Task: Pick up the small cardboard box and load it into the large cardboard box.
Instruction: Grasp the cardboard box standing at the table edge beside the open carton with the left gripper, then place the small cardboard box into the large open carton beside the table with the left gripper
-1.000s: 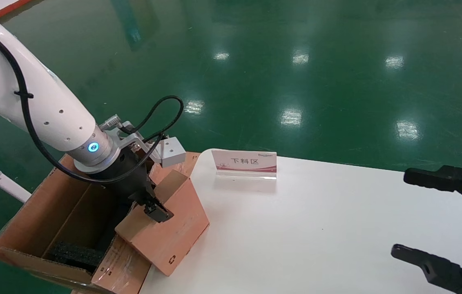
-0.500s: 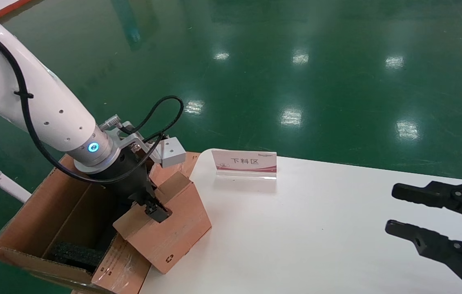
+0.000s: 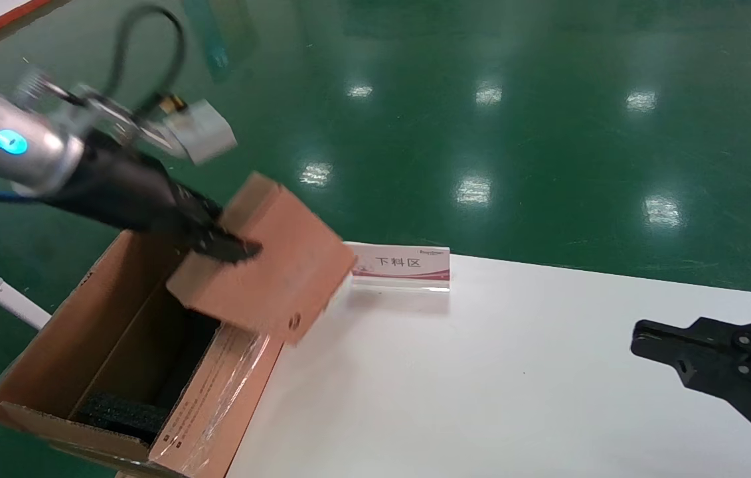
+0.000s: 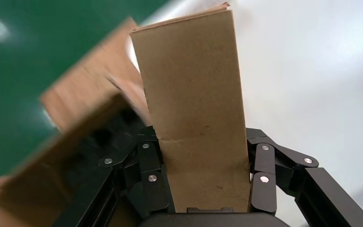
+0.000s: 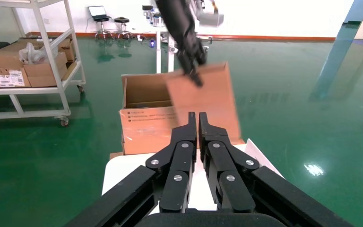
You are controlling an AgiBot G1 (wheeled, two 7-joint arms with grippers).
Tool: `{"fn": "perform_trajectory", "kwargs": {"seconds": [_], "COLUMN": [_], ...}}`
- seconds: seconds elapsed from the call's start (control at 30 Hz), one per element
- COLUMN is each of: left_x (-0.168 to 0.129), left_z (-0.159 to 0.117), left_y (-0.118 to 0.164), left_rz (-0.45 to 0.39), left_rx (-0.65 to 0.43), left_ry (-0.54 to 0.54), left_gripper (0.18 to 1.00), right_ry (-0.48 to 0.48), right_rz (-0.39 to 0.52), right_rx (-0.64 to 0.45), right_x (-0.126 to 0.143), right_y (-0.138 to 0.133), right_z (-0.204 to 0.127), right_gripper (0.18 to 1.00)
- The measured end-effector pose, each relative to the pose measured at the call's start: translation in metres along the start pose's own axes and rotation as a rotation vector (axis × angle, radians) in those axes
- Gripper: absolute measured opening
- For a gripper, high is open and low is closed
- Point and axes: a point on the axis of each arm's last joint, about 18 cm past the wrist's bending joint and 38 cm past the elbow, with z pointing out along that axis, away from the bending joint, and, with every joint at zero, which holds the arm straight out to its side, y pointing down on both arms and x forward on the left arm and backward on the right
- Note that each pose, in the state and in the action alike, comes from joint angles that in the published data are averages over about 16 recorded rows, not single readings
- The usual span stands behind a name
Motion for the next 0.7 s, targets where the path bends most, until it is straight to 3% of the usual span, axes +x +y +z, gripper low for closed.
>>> {"fn": "perform_trajectory", "kwargs": {"seconds": [0.17, 0.33, 0.7], "left_x": [-0.024, -0.042, -0.069], "left_z": [-0.041, -0.07, -0.087], "left_y": [-0.005, -0.004, 0.01], "left_rz": [-0.031, -0.046, -0.054], "left_rx": [0.106, 0.141, 0.0], "left_ry": [-0.062, -0.111, -0.177], "left_gripper": [0.429, 0.426, 0.425], "right_ry": [0.0, 0.0, 0.0], "right_rz": [0.0, 0.0, 0.0], "right_rx": [0.0, 0.0, 0.0], "right_x": [0.0, 0.0, 0.0], "right_y": [0.0, 0.0, 0.0], "right_z": [0.0, 0.0, 0.0], "right_gripper": [0.224, 0.201, 0.191]}}
